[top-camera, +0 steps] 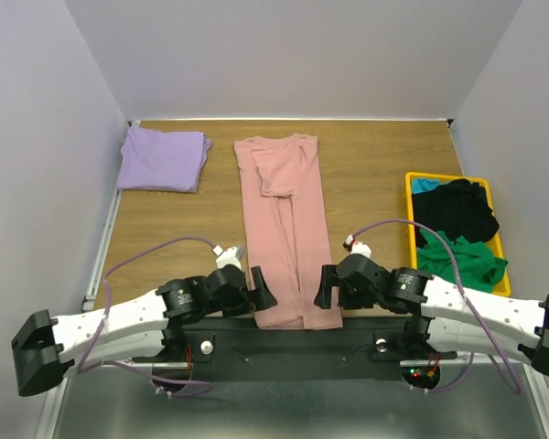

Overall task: Fold and stack the t-shirts
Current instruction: Fold the tshirt

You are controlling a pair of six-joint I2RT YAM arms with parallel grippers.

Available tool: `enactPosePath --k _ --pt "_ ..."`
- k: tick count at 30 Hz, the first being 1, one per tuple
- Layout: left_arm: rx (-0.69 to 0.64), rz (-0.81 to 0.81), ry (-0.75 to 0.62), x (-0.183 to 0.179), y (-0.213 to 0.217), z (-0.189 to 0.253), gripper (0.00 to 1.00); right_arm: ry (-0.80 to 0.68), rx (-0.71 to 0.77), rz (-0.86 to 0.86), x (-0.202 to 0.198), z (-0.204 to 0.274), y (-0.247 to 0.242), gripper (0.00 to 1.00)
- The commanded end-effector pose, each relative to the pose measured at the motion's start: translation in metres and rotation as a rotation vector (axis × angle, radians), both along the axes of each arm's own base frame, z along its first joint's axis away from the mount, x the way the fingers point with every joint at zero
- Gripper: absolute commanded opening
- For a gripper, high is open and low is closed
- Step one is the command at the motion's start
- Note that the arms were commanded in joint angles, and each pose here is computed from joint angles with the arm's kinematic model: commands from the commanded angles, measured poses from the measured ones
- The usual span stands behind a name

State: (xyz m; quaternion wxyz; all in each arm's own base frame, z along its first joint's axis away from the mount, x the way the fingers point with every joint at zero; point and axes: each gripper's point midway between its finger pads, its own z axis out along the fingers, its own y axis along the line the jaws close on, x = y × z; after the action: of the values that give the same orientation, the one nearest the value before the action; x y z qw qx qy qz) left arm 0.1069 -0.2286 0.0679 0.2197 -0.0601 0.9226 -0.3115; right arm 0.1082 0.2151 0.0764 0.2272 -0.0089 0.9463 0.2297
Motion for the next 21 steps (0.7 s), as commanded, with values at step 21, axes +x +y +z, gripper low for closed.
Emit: enactPosePath --k 21 --pt "0.146 -0.008 0.299 -0.063 0.019 -0.053 0.66 0.201 -0.083 -0.054 -0.033 -0.040 -0.023 0.73"
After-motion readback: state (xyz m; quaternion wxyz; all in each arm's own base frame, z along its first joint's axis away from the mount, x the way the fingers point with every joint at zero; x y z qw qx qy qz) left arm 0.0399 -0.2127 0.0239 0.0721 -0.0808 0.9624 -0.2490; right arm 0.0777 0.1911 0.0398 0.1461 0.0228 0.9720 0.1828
